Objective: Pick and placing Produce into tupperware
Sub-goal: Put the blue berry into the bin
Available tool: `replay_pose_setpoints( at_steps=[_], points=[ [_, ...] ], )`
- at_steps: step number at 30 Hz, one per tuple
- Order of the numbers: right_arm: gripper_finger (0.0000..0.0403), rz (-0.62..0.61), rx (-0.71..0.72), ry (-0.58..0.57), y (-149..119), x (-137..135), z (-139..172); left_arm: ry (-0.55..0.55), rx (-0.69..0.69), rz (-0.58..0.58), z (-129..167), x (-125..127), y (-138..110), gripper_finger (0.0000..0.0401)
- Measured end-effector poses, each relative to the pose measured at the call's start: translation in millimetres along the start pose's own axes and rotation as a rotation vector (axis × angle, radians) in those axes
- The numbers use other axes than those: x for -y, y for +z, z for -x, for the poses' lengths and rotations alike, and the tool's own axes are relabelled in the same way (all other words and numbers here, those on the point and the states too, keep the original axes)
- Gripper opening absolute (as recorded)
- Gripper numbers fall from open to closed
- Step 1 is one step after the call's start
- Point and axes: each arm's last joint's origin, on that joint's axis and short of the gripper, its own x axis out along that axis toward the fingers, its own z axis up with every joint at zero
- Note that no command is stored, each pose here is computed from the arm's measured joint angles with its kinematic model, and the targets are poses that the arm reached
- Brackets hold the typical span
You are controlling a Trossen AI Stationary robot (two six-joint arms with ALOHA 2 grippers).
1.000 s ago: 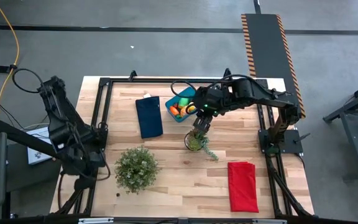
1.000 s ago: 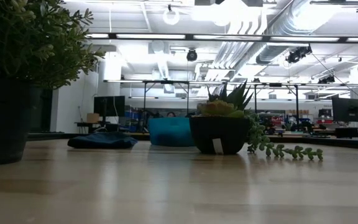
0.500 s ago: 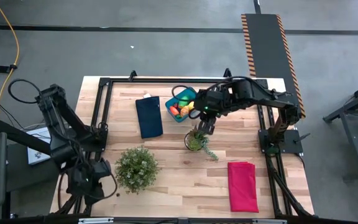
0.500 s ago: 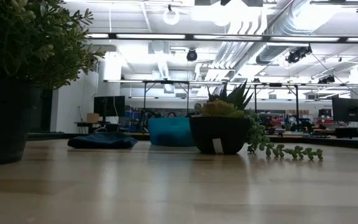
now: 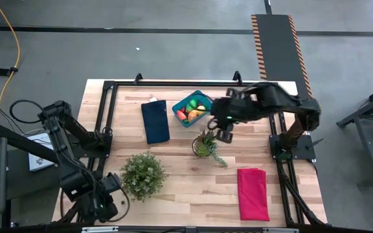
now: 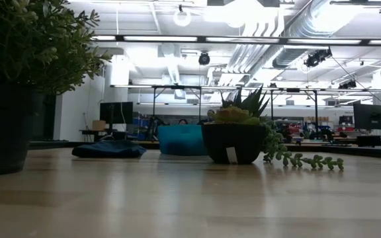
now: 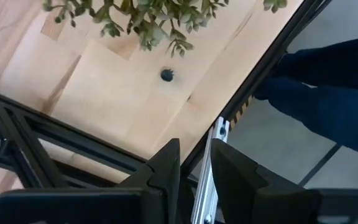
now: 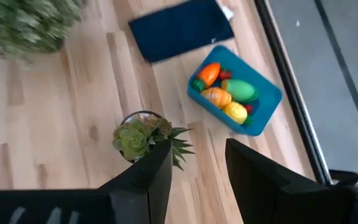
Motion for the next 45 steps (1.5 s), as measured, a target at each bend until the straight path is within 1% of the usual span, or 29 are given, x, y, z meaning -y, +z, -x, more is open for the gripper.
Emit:
replay_pose_setpoints(
  at_steps=[3, 7, 10, 12, 16, 20, 24, 30, 37, 45],
  points=[
    [0.014, -0.016, 0.072, 0.015, -12, 2, 28, 0.01, 0.01, -0.003, -6, 4, 0, 0.0081],
    [0.014, -0.086, 0.179, -0.004, -33, 8, 63, 0.013, 0.088, -0.009, -11, 6, 1, 0.0081],
    [0.014, -0.142, 0.233, -0.035, -51, 12, 78, 0.013, 0.131, -0.025, -12, 6, 0, 0.0081],
    [0.014, -0.181, 0.242, -0.046, -63, 15, 82, 0.01, 0.148, -0.026, -11, 6, 0, 0.0081],
    [0.014, -0.243, 0.224, -0.058, -87, 20, 79, 0.008, 0.177, -0.036, -11, 5, -9, 0.0081],
    [0.014, -0.3, 0.219, -0.099, -107, 23, 68, 0.002, 0.256, -0.036, -14, 4, -20, 0.0081],
    [0.014, -0.327, 0.237, -0.083, -121, 21, 56, 0.02, 0.291, -0.032, -19, 3, -28, 0.0081],
    [0.014, -0.379, 0.26, -0.061, -139, 23, 43, 0.051, 0.301, -0.03, -32, 8, -29, 0.0081],
    [0.014, -0.427, 0.27, -0.046, -152, 26, 36, 0.074, 0.309, -0.03, -50, 16, -31, 0.0081],
    [0.014, -0.421, 0.265, -0.039, -152, 26, 36, 0.117, 0.318, -0.034, -65, 20, -32, 0.0081]
  ],
)
